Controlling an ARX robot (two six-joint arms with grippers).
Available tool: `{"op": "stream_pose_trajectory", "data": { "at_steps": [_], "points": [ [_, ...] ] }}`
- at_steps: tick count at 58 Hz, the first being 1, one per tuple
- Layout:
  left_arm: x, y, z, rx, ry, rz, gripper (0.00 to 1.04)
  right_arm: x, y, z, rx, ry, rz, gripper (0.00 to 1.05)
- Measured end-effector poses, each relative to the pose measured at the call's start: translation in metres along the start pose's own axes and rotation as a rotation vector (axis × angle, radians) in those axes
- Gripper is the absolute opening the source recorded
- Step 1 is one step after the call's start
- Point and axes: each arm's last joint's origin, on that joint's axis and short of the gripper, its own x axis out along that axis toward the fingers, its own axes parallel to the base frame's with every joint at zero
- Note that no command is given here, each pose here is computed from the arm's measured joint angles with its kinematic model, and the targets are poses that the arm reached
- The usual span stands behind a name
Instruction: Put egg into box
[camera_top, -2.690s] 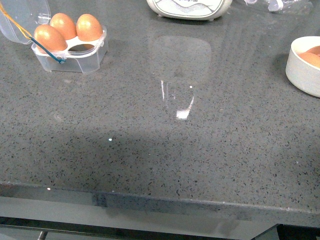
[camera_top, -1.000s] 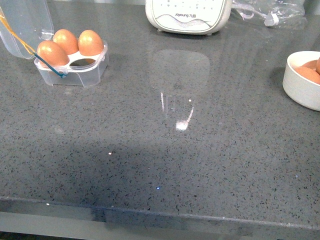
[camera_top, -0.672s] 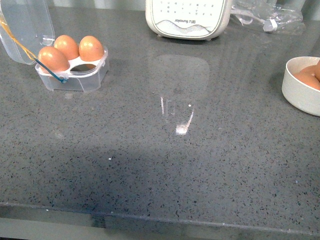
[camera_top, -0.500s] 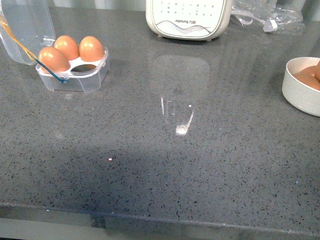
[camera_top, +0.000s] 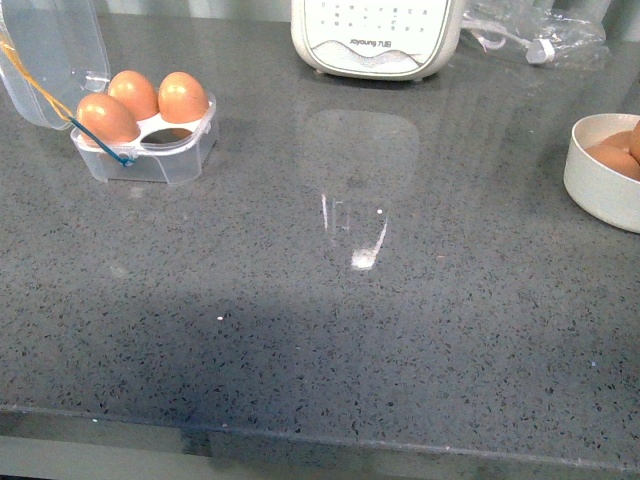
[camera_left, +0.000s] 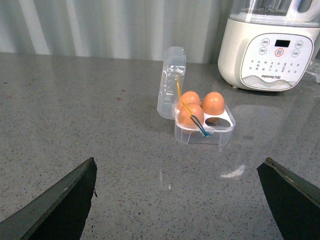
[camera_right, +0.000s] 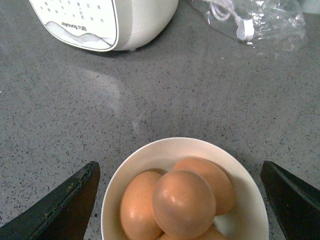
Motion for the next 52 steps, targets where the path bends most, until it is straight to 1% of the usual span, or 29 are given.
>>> {"op": "stream_pose_trajectory", "data": {
  "at_steps": [7,25,44,46,50,52],
  "points": [
    [0.0,0.0,0.0,0.0,0.0,0.0,0.98,0.007,-0.001,-0.011,0.014,0.031,0.004,0.97],
    [0.0,0.0,0.0,0.0,0.0,0.0,0.98,0.015,-0.002,-0.029,0.039,0.076,0.013,0.97],
    [0.0,0.0,0.0,0.0,0.0,0.0,0.98,0.015,-0.004,-0.032,0.044,0.081,0.006,0.97],
    [0.0,0.0,0.0,0.0,0.0,0.0,0.98,0.015,-0.004,-0.033,0.045,0.082,0.006,0.94],
    [0.0,0.0,0.0,0.0,0.0,0.0,0.98,0.015,-0.005,-0.033,0.045,0.084,-0.002,0.78],
    [0.0,0.0,0.0,0.0,0.0,0.0,0.98,0.015,-0.005,-0.033,0.045,0.084,-0.005,0.73]
  ]
}}
